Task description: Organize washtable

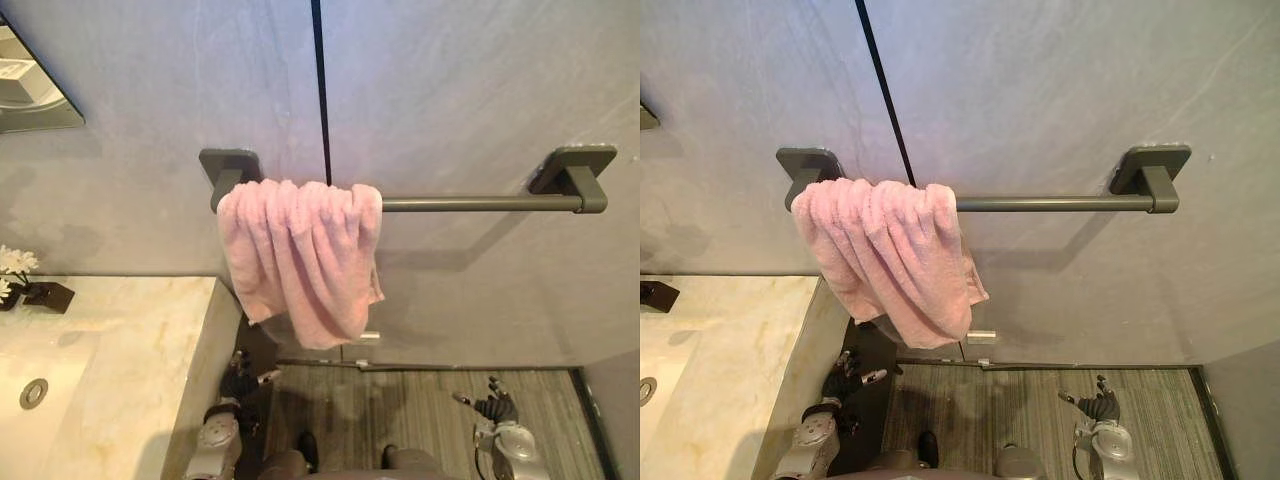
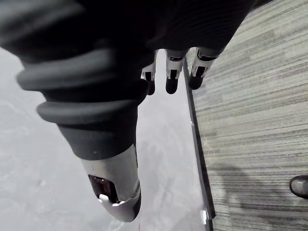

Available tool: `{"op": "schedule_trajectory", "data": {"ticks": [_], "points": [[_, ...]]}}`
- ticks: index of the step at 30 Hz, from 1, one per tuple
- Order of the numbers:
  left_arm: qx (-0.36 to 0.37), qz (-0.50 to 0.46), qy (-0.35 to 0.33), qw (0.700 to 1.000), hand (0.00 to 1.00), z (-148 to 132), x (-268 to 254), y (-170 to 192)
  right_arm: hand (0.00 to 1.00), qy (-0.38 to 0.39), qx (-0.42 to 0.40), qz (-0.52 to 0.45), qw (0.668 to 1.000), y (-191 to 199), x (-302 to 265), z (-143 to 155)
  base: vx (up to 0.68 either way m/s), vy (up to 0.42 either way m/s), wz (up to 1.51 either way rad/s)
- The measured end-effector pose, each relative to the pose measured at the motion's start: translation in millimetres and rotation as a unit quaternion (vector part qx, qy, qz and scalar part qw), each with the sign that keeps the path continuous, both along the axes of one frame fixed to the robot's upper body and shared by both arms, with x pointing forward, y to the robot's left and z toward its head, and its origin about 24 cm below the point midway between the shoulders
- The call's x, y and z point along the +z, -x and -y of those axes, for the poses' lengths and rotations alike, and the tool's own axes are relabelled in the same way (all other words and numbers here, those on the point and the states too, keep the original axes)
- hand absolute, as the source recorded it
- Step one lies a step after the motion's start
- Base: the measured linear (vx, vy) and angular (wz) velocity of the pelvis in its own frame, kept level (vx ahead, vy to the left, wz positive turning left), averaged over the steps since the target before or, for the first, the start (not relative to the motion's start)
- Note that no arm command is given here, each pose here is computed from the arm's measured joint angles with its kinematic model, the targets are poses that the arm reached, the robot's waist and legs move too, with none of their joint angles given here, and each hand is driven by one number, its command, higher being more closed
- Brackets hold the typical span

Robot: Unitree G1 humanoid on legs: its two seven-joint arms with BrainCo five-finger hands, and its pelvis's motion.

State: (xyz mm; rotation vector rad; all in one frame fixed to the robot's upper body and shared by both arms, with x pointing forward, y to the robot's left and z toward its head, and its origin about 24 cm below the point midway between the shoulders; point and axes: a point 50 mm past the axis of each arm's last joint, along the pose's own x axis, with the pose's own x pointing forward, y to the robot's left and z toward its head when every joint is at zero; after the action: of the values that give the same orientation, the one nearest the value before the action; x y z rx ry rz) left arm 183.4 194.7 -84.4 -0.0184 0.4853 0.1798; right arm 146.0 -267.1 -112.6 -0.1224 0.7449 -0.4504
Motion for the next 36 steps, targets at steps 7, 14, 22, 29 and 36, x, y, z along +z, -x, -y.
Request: {"op": "schedule_trajectory", "data": {"ticks": [7,14,22,29,36], "points": [[-0.024,0.172,-0.03,0.984,0.0,-4,68,-30,0.0,0.008,0.019,0.027,0.999,-3,8,-1,-0.02,-0.012,0.06],[-0.089,0.188,-0.1,0.973,0.0,2,78,-45,0.0,0.009,0.061,0.019,0.998,-5,6,-10,-0.08,0.012,-0.03],[-0.136,0.144,-0.136,0.971,1.0,5,63,-54,0.0,0.022,0.109,0.058,0.992,-28,21,-22,-0.05,0.006,-0.12],[-0.17,0.152,-0.188,0.955,1.0,4,71,-68,0.0,0.036,0.159,0.179,0.97,-72,69,-35,0.01,-0.006,-0.1],[-0.171,0.16,-0.192,0.953,1.0,4,75,-73,0.0,0.051,0.218,0.25,0.942,-97,104,-49,0.0,-0.001,0.01]]}}
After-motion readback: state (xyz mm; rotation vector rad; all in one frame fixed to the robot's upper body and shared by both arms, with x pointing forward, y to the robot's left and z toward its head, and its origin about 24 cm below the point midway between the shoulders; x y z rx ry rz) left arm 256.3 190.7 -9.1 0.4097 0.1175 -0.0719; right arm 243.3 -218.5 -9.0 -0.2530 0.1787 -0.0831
